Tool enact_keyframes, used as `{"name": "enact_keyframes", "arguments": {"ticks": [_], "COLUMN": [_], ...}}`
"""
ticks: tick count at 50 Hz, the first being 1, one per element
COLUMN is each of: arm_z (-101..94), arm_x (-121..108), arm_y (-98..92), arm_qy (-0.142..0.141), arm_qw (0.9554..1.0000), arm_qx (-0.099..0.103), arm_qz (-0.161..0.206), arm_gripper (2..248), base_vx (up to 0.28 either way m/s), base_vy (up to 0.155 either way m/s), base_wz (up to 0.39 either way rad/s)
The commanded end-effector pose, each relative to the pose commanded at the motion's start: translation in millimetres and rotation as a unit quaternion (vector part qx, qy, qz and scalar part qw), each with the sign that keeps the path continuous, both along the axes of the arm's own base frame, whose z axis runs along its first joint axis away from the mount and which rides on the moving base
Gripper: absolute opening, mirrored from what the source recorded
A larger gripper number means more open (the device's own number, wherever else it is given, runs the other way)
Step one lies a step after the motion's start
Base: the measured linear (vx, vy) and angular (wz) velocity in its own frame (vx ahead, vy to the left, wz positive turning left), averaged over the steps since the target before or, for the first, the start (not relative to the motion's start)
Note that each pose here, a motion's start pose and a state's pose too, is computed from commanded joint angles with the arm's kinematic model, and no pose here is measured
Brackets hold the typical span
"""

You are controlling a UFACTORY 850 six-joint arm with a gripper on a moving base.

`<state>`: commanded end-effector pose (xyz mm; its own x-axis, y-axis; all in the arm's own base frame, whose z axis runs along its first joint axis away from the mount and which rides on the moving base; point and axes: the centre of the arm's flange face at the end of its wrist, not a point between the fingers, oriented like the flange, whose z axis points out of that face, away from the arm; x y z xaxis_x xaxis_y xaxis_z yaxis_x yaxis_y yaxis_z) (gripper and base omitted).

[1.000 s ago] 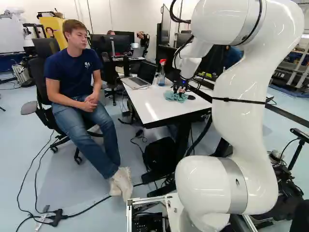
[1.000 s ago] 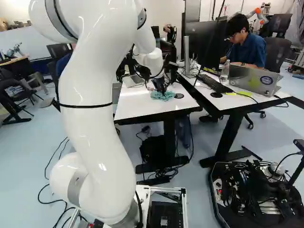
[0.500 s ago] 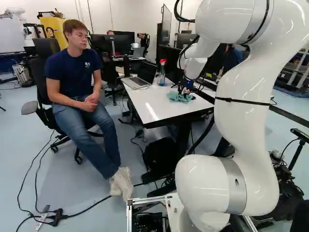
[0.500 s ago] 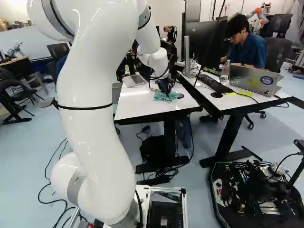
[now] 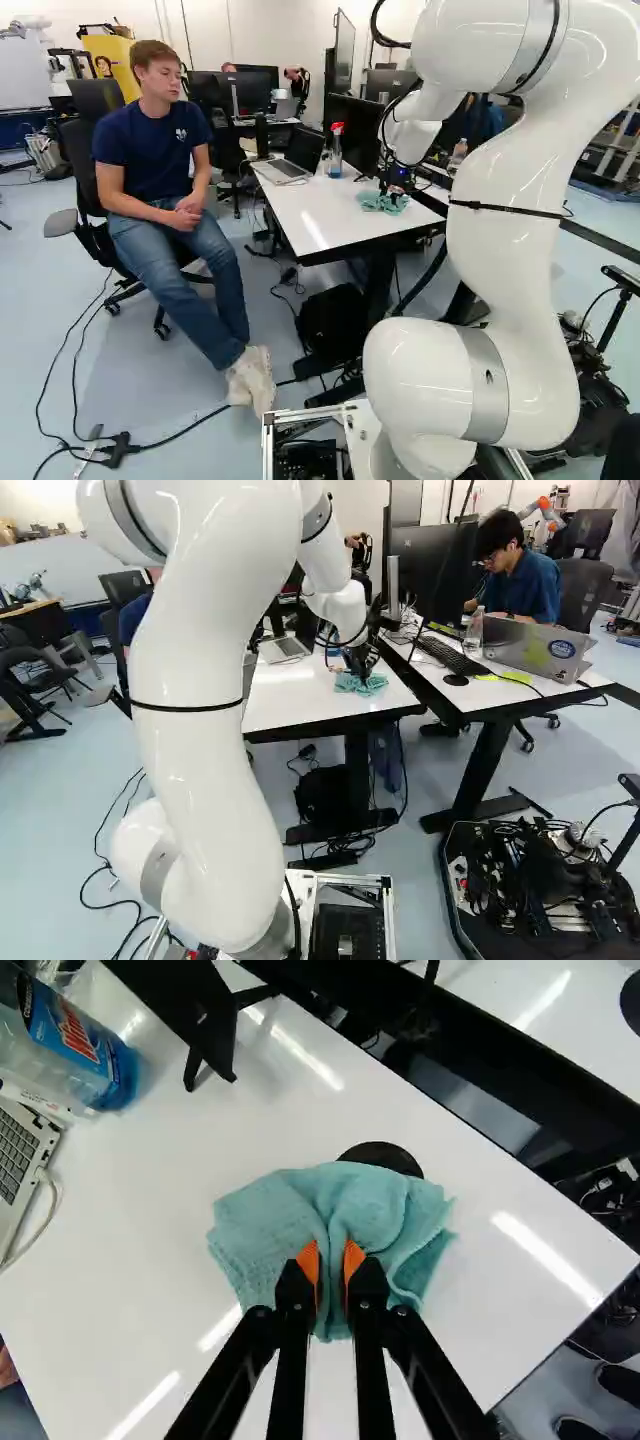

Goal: Clean the table with the green towel

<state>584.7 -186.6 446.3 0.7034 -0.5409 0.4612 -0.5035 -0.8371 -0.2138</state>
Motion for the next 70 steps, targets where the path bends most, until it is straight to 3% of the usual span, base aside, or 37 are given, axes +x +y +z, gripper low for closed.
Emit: {"name": "enact_keyframes", "arguments": {"ticks": [15,36,51,70], "arm_z": [-1.5,-2.7,-1.5,0.5], "arm_x": [27,52,41,7], "arm_y": [9.6,41.0,64.7,63.5], "arm_qy": [-0.008,-0.014,-0.008,0.003], "arm_qw": [0.9999,0.999,0.9983,0.9987], "arm_qx": [-0.003,-0.004,-0.002,0.001], "arm_qz": [0.014,0.042,0.058,0.052], "arm_gripper": [48,48,48,48], "base_vx": [0.0,0.0,0.0,0.0], "base_vy": [0.0,0.0,0.0,0.0], "base_wz": [0.0,0.0,0.0,0.0]}}
